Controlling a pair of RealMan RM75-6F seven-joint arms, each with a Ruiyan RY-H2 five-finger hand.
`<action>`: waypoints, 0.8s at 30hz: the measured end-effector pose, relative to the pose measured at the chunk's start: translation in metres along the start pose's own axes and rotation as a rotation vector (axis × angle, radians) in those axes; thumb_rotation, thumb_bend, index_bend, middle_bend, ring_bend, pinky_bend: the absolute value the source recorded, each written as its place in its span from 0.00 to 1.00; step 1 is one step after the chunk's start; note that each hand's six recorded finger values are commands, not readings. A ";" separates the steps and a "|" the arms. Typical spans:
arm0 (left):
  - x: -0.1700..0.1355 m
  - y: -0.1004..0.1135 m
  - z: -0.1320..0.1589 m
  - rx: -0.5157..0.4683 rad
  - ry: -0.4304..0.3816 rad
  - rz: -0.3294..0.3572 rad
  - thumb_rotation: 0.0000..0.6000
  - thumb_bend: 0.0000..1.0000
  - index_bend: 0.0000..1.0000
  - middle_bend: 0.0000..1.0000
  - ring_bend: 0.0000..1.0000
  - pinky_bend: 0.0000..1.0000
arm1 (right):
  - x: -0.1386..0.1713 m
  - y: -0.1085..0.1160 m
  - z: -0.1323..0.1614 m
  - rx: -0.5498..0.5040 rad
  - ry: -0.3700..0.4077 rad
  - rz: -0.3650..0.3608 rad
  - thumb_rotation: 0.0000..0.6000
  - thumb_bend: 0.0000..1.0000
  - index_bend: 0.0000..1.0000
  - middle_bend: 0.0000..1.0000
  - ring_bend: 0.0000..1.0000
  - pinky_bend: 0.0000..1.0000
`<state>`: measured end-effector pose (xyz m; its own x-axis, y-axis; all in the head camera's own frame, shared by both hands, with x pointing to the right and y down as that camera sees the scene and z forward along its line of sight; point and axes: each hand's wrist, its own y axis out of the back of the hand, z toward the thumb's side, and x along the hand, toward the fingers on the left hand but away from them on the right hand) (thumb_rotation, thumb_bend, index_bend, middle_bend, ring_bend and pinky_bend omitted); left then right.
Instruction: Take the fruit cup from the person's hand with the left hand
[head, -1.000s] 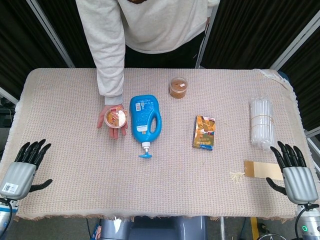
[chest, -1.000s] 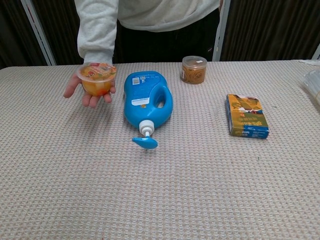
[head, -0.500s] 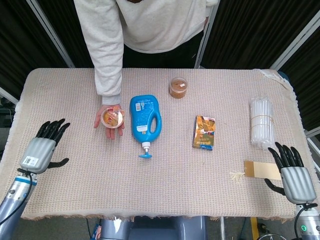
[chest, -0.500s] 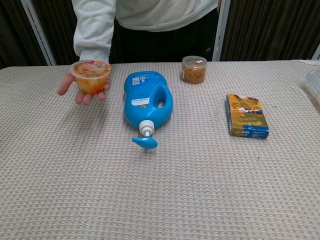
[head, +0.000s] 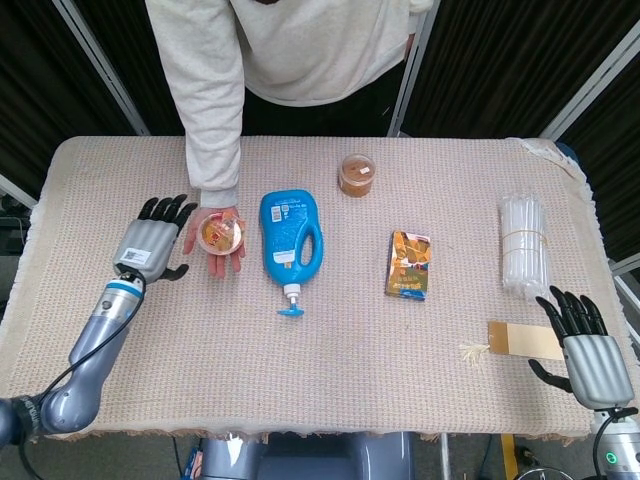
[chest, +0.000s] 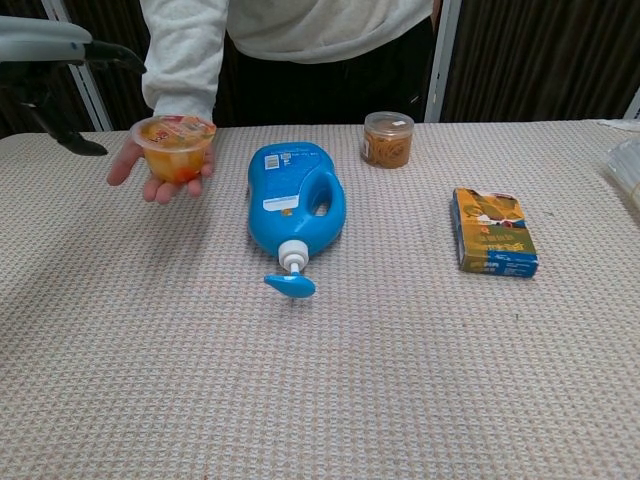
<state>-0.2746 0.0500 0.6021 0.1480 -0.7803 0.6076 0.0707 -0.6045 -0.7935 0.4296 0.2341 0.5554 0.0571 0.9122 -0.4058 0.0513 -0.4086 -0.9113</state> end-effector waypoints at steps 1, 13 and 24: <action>0.004 0.000 0.006 0.010 0.001 -0.011 1.00 0.28 0.08 0.00 0.00 0.01 | 0.000 0.000 0.000 -0.001 0.000 0.001 1.00 0.11 0.11 0.00 0.00 0.00; 0.037 -0.011 0.067 0.048 0.026 -0.080 1.00 0.28 0.12 0.00 0.00 0.05 | 0.000 0.001 -0.004 -0.020 -0.018 0.005 1.00 0.11 0.11 0.00 0.00 0.00; 0.052 -0.019 0.075 0.066 0.101 -0.077 1.00 0.29 0.16 0.00 0.00 0.11 | 0.002 0.001 -0.005 -0.026 -0.031 0.009 1.00 0.11 0.11 0.00 0.00 0.00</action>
<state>-0.1943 0.0333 0.6458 0.0401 -0.7462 0.6646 0.1431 -0.6540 -0.7429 0.4350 0.2353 0.5538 0.0272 0.9089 -0.4161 0.0772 -0.4170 -0.9056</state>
